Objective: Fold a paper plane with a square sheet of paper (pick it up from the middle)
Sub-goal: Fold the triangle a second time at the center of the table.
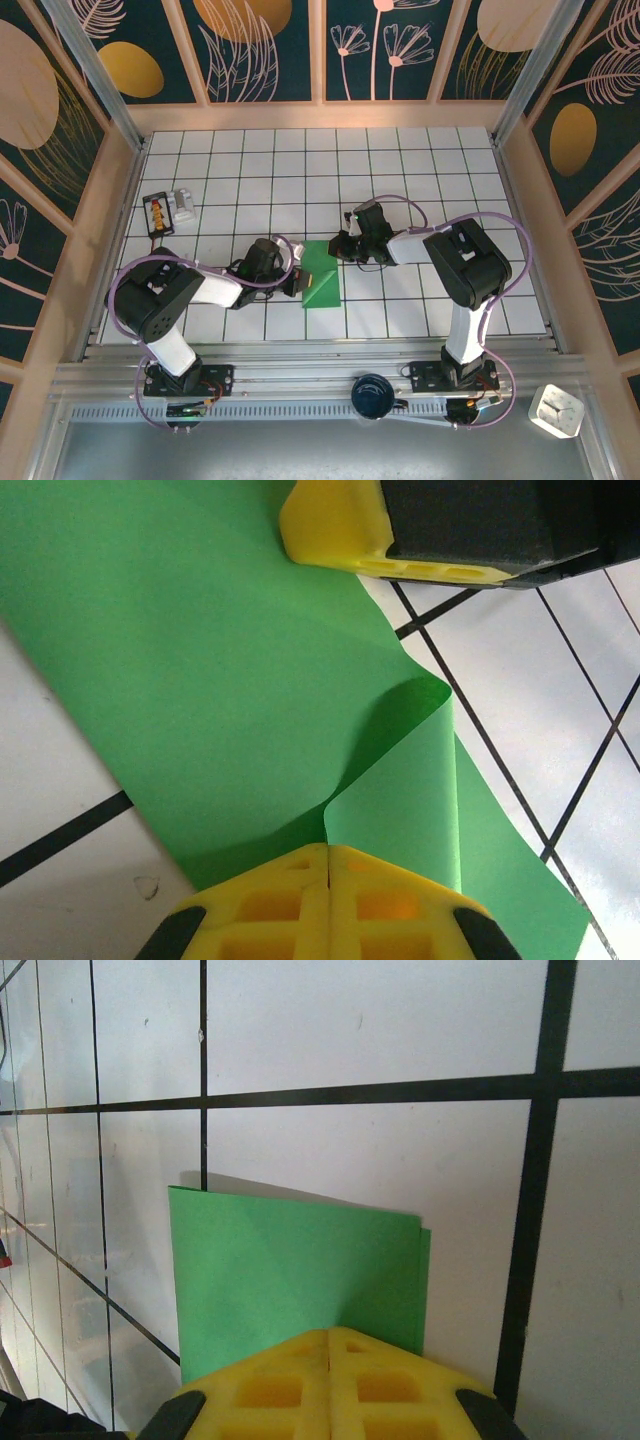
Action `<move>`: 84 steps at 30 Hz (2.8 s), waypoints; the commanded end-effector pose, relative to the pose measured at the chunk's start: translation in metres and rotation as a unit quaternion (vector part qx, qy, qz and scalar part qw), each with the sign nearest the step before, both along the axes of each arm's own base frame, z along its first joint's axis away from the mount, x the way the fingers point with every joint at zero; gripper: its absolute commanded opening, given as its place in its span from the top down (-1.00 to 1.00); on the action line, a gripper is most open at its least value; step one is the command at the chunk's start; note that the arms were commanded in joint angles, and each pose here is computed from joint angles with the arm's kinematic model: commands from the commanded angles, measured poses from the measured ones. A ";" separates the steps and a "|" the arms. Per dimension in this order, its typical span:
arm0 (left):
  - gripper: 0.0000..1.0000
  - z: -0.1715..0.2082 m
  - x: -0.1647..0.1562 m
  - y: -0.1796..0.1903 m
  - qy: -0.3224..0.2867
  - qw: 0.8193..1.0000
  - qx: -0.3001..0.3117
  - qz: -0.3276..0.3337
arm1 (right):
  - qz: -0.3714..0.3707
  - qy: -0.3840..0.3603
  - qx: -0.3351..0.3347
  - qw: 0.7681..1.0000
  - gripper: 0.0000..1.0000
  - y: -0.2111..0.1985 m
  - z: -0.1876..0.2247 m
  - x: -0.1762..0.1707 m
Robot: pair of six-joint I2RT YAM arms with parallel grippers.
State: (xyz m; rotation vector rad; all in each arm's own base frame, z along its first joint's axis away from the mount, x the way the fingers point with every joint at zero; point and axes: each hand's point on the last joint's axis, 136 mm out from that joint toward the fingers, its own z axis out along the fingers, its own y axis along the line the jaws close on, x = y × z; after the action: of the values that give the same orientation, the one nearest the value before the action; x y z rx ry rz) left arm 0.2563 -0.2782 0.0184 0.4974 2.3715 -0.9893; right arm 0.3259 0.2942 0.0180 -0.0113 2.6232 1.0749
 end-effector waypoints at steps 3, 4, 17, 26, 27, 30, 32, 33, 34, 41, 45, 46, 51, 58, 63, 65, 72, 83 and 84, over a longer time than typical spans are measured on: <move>1.00 0.007 0.005 -0.003 -0.005 1.000 -0.009 0.000 | -0.004 0.040 -0.067 0.997 0.87 -0.016 -0.047 -0.016; 1.00 0.007 0.006 -0.004 -0.006 1.000 -0.010 0.000 | -0.003 0.041 -0.068 0.997 0.87 -0.016 -0.048 -0.017; 1.00 -0.001 0.005 0.003 0.000 1.000 0.009 0.011 | -0.004 0.042 -0.070 0.997 0.87 -0.017 -0.049 -0.017; 1.00 -0.007 0.001 0.007 0.010 1.000 0.016 0.012 | -0.004 0.041 -0.069 0.997 0.88 -0.017 -0.048 -0.016; 1.00 -0.006 0.001 0.006 0.010 1.000 0.015 0.011 | -0.003 0.042 -0.069 0.997 0.88 -0.017 -0.049 -0.016; 1.00 -0.005 -0.001 0.005 0.012 1.000 0.009 0.006 | -0.003 0.040 -0.070 0.997 0.88 -0.016 -0.048 -0.016; 1.00 -0.003 -0.002 0.004 0.012 1.000 0.005 0.005 | -0.003 0.040 -0.071 0.997 0.87 -0.017 -0.048 -0.016; 1.00 -0.002 -0.002 0.004 0.011 1.000 0.003 0.005 | -0.003 0.040 -0.071 0.997 0.87 -0.016 -0.048 -0.016; 1.00 0.000 -0.002 0.004 0.010 1.000 0.000 0.005 | -0.003 0.041 -0.071 0.997 0.87 -0.017 -0.049 -0.016; 1.00 0.004 -0.005 0.003 0.012 1.000 -0.008 0.000 | -0.003 0.041 -0.071 0.997 0.88 -0.016 -0.049 -0.015; 1.00 0.003 -0.006 0.003 0.014 1.000 -0.007 0.000 | -0.003 0.041 -0.071 0.997 0.88 -0.016 -0.049 -0.015; 1.00 0.002 -0.006 0.003 0.014 1.000 -0.006 0.000 | -0.003 0.042 -0.071 0.997 0.87 -0.016 -0.049 -0.015; 1.00 -0.004 -0.005 0.005 0.020 1.000 0.004 0.005 | -0.003 0.042 -0.071 0.997 0.87 -0.016 -0.050 -0.016; 1.00 -0.010 -0.004 0.007 0.025 1.000 0.016 0.009 | -0.004 0.042 -0.070 0.997 0.87 -0.016 -0.050 -0.016; 1.00 -0.012 -0.003 0.008 0.024 0.999 0.019 0.011 | -0.002 0.042 -0.070 0.997 0.87 -0.016 -0.050 -0.016; 1.00 -0.014 -0.003 0.008 0.027 0.999 0.022 0.011 | -0.003 0.043 -0.070 0.997 0.87 -0.016 -0.050 -0.016; 1.00 -0.019 -0.003 0.011 0.032 0.999 0.034 0.013 | 0.001 0.035 -0.062 0.997 0.82 -0.012 -0.044 -0.012; 1.00 -0.031 -0.005 0.017 0.050 0.997 0.062 0.021 | 0.020 0.002 -0.050 0.999 0.69 -0.001 -0.013 0.002; 1.00 -0.033 -0.004 0.017 0.052 0.996 0.064 0.021 | 0.020 0.002 -0.051 0.999 0.69 -0.002 -0.013 0.002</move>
State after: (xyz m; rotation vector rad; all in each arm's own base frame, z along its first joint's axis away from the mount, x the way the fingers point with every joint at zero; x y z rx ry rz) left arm 0.2549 -0.2772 0.0152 0.4816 2.4249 -0.9792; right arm 0.3271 0.2988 0.0220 -0.0623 2.6487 1.0525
